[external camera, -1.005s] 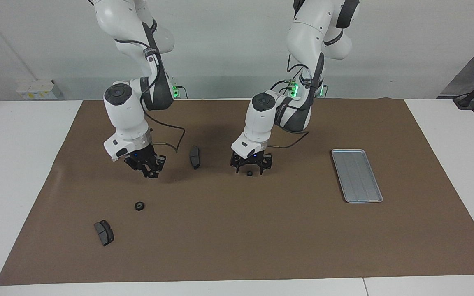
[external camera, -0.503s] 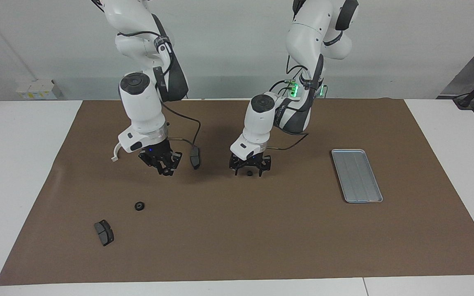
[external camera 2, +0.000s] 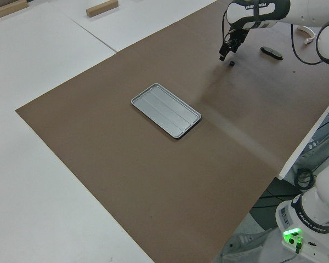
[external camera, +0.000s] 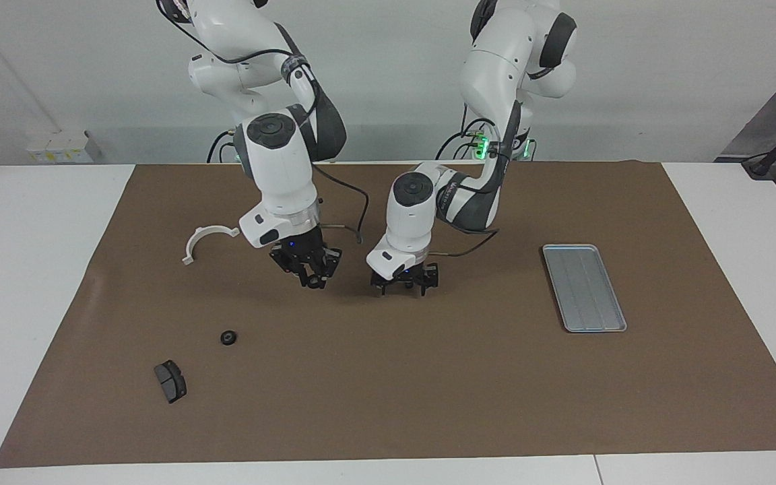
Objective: Pick bearing gear from pile to tray
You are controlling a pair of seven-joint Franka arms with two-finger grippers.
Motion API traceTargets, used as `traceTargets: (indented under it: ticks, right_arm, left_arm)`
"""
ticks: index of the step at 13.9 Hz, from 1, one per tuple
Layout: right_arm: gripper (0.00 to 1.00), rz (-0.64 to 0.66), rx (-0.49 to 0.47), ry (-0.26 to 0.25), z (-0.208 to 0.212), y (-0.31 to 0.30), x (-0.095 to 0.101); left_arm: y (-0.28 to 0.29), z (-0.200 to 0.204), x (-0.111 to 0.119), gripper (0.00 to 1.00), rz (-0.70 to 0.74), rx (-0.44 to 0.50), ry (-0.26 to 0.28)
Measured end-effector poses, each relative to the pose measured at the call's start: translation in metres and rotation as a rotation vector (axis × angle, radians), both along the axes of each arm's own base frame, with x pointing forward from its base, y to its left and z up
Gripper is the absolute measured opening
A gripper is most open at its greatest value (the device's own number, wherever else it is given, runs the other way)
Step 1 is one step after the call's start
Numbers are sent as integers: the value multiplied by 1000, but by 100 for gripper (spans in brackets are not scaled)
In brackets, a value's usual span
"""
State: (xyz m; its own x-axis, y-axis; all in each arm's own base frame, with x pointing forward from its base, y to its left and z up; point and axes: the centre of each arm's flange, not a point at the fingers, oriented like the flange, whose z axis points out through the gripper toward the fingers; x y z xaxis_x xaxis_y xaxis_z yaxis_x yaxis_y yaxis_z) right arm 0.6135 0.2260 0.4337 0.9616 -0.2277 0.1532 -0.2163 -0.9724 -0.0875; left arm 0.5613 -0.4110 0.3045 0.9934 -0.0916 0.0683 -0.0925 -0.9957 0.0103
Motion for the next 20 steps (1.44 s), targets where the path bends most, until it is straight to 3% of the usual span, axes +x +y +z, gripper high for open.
traceTargets:
  ticks: [6, 8, 10, 15, 20]
  right_arm:
    - [34, 4, 1, 13, -4, 20, -8]
    - [34, 12, -3, 24, -6, 24, -11]
    - [34, 12, -6, 30, -6, 25, -11]
    - [34, 19, -8, 34, -7, 28, -13]
    - [34, 24, -14, 48, -7, 31, -16]
  left_arm:
    - [-1, -14, -11, 96, -8, 16, 28]
    - [-1, -15, -13, 81, -11, 17, 31]
    - [-2, -13, -15, 74, -13, 17, 31]
    - [-3, -11, -19, 65, -14, 29, 47]
    - [0, -8, -21, 47, -12, 42, 61]
